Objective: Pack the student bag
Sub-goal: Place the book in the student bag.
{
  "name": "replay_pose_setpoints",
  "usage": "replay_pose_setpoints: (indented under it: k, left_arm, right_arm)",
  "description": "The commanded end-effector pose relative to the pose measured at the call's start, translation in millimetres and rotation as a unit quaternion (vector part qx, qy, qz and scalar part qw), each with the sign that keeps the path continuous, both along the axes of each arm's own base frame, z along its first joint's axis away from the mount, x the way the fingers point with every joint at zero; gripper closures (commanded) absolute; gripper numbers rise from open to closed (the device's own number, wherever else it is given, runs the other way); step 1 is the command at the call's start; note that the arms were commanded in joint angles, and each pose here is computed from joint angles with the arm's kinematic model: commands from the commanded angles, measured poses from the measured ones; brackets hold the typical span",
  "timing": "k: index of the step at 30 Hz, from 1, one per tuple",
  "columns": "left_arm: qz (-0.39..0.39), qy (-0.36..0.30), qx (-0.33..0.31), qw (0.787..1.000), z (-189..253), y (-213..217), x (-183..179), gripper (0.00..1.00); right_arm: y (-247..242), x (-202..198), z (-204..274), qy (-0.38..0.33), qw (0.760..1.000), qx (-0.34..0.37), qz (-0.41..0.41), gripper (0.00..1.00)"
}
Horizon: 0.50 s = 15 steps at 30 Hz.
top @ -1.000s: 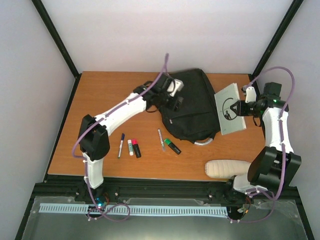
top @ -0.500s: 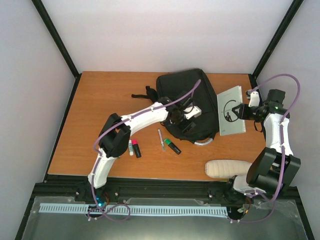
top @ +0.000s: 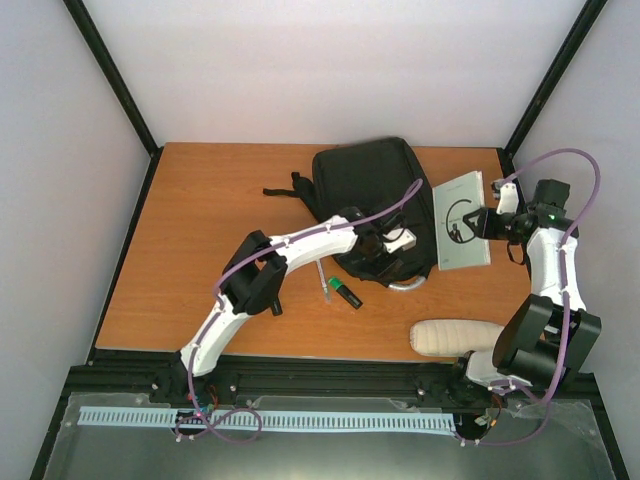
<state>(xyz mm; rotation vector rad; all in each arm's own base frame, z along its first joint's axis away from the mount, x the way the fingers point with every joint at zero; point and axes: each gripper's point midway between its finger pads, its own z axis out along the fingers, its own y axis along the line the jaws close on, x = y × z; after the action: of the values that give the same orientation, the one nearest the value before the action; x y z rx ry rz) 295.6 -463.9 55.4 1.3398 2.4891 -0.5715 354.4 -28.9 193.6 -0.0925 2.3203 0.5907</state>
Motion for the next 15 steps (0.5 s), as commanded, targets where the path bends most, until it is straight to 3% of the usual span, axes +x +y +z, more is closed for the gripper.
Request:
replay_pose_setpoints:
  k: [1, 6, 11, 15]
  left_arm:
    - [0.016, -0.035, 0.013, 0.999, 0.2, -8.2, 7.5, 0.44]
    - [-0.009, -0.056, 0.030, 0.998, -11.0, -16.7, -4.7, 0.44]
    - [-0.018, -0.117, 0.079, 0.990, -22.7, -17.0, -3.5, 0.43]
    - [0.012, -0.146, 0.099, 0.984, -23.3, -11.2, 9.1, 0.53]
  right_arm:
    - [3.5, 5.9, 26.7, -0.056, 0.998, 0.006, 0.013, 0.97]
    - [3.7, 5.9, 25.3, -0.055, 0.998, 0.008, 0.014, 0.97]
    - [3.8, 5.7, 23.8, -0.053, 0.998, 0.009, 0.014, 0.97]
    - [4.0, 5.1, 24.7, -0.054, 0.998, 0.008, 0.013, 0.97]
